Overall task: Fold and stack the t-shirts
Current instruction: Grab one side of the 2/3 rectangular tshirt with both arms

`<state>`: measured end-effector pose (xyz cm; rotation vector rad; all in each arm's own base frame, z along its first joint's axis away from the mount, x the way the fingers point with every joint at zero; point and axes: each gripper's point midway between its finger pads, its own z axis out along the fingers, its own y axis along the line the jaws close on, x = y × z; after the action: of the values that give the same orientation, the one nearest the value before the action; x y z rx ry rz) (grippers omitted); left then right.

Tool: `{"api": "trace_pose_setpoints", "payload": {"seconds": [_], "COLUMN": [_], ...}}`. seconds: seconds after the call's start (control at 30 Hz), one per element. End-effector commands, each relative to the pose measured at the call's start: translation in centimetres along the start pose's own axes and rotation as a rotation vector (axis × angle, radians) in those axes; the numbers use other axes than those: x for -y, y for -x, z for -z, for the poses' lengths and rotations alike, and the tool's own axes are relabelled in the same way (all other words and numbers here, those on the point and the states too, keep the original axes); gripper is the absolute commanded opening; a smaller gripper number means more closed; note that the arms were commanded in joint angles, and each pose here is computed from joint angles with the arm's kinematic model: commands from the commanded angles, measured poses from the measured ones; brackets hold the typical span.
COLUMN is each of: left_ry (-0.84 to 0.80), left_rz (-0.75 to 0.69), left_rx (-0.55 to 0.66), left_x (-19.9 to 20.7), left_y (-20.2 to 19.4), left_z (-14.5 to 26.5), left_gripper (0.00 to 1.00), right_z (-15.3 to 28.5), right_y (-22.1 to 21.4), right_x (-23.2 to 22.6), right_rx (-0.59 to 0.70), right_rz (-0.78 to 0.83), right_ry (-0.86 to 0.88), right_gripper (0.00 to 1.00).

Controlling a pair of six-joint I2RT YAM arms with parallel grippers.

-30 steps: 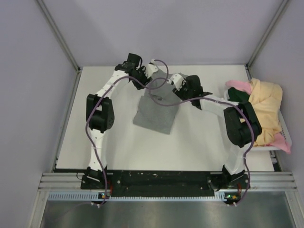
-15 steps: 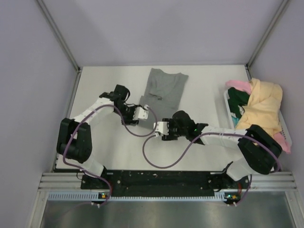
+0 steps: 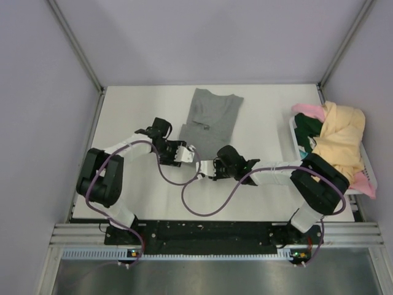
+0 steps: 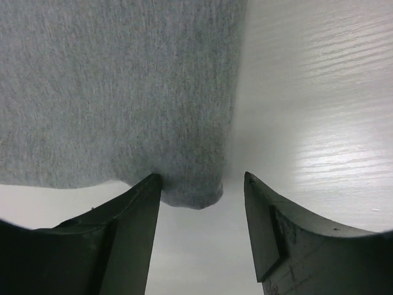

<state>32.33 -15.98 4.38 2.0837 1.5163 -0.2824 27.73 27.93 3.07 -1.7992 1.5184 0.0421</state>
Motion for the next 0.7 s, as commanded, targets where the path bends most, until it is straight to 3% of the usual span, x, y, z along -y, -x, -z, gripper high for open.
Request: {"api": "trace_pose_setpoints", "payload": {"seconds": [0.0, 0.1, 0.17, 0.2, 0.23, 0.43, 0.67], "left_ry": [0.014, 0.007, -0.005, -0.015, -0.031, -0.127, -0.31], "left_rz": [-0.018, -0.005, 0.018, 0.038, 0.056, 0.16, 0.231], "left_rx": [-0.053, -0.116, -0.162, -0.193, -0.209, -0.249, -0.154], "left_x": [-0.5, -0.4, -0.1, 0.3, 0.7, 5.8, 14.8], "left_y": [-0.7, -1.7, -2.1, -2.4, -2.4, -1.7, 2.6], "left_z": [-1.7, -2.5, -2.9, -2.7, -2.5, 1.5, 8.3], "left_gripper": [0.61, 0.52, 0.27, 0.05, 0.0, 0.0, 0.0], "right_z": [-0.7, -0.6, -0.3, -0.1, 0.2, 4.0, 11.1], "right_y": [0.0, -0.2, -0.3, -0.1, -0.3, 1.6, 6.3], "right_x": [-0.7, -1.0, -1.1, -1.0, -1.1, -2.9, -9.0], "right_rx": [-0.017, -0.031, -0.037, -0.035, -0.047, -0.048, 0.048], "right_rz": [-0.009, -0.01, -0.013, -0.018, -0.031, -0.02, 0.027], "right_ry": [0.036, 0.052, 0.061, 0.061, 0.068, 0.131, 0.324], "right_gripper": [0.19, 0.04, 0.0, 0.0, 0.0, 0.0, 0.0]}}
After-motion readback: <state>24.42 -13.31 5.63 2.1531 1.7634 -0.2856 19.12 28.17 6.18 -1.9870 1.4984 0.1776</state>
